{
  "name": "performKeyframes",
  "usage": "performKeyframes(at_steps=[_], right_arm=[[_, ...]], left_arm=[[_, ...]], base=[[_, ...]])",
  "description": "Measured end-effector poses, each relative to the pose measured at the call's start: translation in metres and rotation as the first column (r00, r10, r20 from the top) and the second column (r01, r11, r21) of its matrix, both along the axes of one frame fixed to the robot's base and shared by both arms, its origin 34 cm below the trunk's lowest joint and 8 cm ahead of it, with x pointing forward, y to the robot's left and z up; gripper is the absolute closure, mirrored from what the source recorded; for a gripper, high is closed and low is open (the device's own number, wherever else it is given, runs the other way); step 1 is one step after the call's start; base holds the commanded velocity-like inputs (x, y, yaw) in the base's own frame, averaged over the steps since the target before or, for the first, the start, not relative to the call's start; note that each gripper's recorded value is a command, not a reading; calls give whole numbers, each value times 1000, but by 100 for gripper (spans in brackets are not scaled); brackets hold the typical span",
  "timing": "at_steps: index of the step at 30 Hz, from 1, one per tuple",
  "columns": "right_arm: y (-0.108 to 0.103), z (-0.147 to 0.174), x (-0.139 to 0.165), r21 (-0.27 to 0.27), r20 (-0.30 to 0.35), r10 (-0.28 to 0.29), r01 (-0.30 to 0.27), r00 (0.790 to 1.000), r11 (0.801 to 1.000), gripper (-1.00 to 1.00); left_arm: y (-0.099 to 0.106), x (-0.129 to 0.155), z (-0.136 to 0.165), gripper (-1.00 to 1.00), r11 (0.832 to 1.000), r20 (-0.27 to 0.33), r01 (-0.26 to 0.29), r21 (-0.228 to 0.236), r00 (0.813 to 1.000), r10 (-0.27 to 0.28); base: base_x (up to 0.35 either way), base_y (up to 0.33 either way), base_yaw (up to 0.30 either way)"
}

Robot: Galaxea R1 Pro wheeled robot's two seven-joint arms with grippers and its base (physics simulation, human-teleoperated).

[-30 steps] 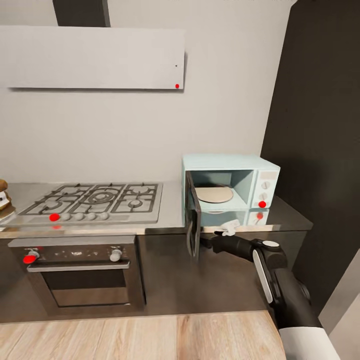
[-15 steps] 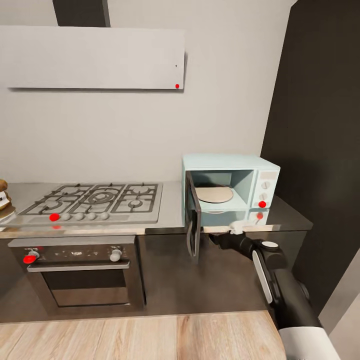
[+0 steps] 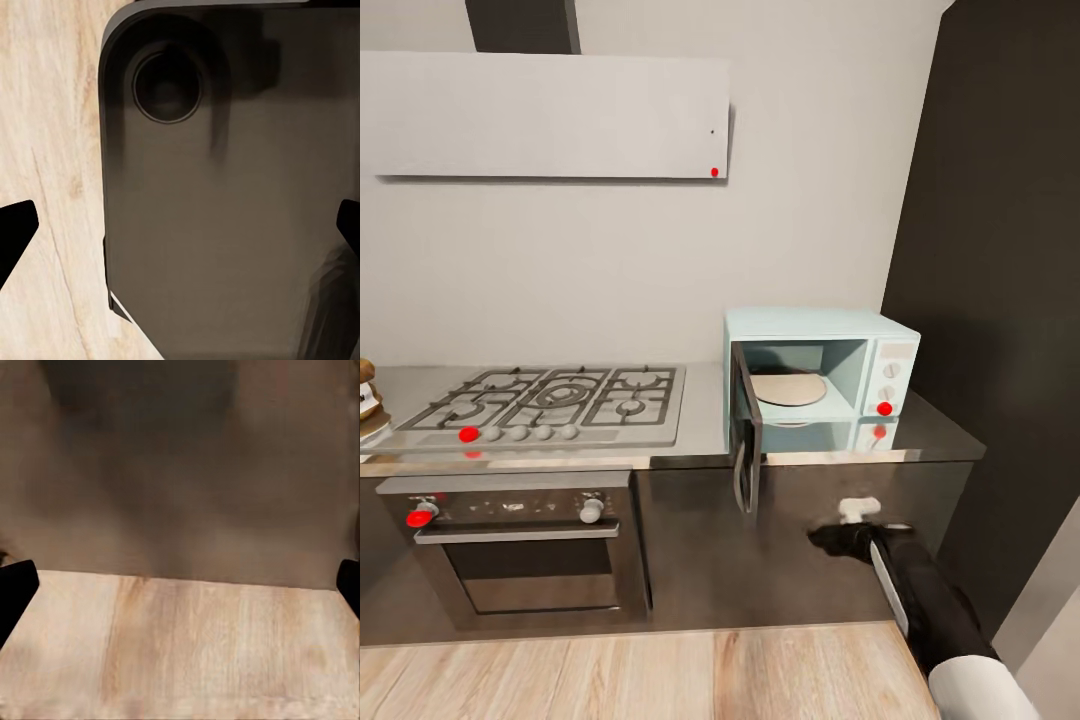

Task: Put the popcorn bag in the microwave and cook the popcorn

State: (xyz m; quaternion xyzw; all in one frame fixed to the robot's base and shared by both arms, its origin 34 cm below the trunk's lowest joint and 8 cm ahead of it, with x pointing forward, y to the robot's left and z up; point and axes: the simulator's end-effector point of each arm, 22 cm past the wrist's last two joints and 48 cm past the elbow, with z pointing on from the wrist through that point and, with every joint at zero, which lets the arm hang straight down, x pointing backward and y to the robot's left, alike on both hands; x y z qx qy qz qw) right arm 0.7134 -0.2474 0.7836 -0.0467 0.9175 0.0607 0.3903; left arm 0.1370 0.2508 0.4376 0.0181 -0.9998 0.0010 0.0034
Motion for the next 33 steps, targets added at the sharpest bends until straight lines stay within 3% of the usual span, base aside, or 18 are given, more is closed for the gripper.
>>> performKeyframes(at_steps=[1,5,6,7,9,11,15,20,26,33], right_arm=[[-25,-46,-27,-46,-103,-26,22,994,999,-100],[-51,-157,-112,-80,-336,-52,27,940,996,-100],[-56,-193,-144,-82,-393,-52,21,918,996,-100],[-61,-233,-192,-79,-471,-50,14,881,997,-100],[-60,-284,-278,-56,-563,-34,3,826,998,-100],[-57,-294,-297,-49,-549,-24,-3,836,999,-100],[-54,-314,-356,-56,-581,-29,-5,813,998,-100],[-47,-326,-403,-51,-549,-13,-18,836,999,-100],[-48,-328,-414,-57,-537,-13,-21,844,998,-100],[-50,-329,-417,-69,-545,-15,-27,838,997,-100]], left_arm=[[0,0,0,-100,1000,0,-1,0,1000,1],[0,0,0,-100,1000,0,-2,0,1000,2],[0,0,0,-100,1000,0,-2,0,1000,2],[0,0,0,-100,1000,0,-3,0,1000,3],[0,0,0,-100,1000,0,-3,0,1000,3],[0,0,0,-100,1000,0,-3,1,1000,3],[2,0,0,-100,1000,0,-4,3,1000,4],[2,0,0,-100,1000,0,-6,4,1000,6],[1,0,0,-100,1000,0,-6,3,1000,6],[1,0,0,-100,1000,0,-6,3,1000,6]], base=[[0,0,0],[0,0,0],[0,0,0],[0,0,0],[0,0,0],[0,0,0],[0,0,0],[0,0,0],[0,0,0],[0,0,0]])
